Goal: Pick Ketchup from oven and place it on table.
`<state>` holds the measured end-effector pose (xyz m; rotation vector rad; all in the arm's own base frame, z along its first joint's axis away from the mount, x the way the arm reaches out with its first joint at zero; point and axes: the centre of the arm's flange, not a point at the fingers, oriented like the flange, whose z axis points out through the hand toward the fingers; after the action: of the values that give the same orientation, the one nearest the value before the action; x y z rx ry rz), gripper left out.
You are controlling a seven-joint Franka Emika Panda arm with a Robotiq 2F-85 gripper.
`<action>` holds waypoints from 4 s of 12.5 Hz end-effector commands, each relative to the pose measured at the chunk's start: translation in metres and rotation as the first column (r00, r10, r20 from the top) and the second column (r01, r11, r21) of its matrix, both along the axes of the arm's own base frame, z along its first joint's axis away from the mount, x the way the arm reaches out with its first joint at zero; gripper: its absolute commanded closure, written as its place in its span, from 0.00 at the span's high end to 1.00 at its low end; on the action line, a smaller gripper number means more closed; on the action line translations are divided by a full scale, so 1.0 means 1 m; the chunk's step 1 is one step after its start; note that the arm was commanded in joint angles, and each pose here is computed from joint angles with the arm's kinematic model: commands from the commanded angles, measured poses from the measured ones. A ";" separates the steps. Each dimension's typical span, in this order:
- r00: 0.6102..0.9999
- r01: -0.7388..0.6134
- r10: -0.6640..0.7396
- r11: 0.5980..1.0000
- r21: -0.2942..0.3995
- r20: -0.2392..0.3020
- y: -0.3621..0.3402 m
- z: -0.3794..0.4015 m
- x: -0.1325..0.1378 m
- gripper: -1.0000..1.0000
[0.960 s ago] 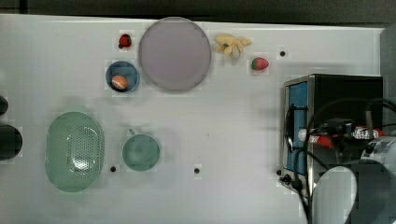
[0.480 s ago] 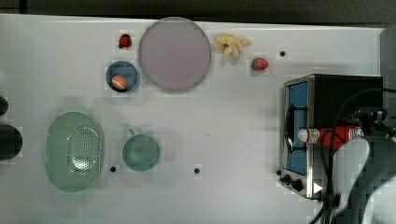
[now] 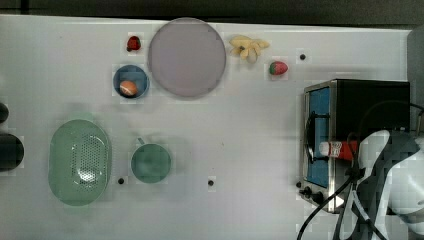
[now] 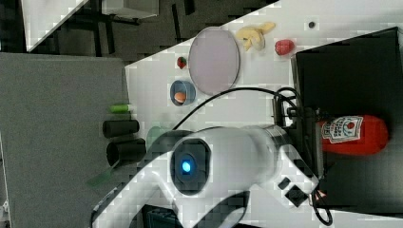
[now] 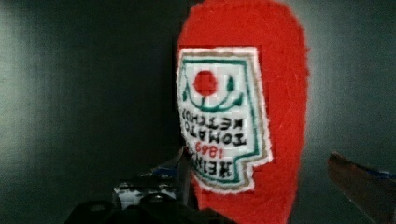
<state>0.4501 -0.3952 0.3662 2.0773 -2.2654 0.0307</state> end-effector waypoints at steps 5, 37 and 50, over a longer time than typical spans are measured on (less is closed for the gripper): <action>0.998 -0.003 0.006 0.999 -0.048 0.057 -0.013 -0.001 0.012 1.00; 0.758 -0.629 0.648 0.756 0.180 -0.071 0.413 0.062 0.098 0.64; 0.783 -0.611 0.619 0.784 0.113 -0.065 0.393 -0.173 0.073 0.99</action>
<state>0.4940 -0.0023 0.1480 2.6743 -1.3452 -0.3005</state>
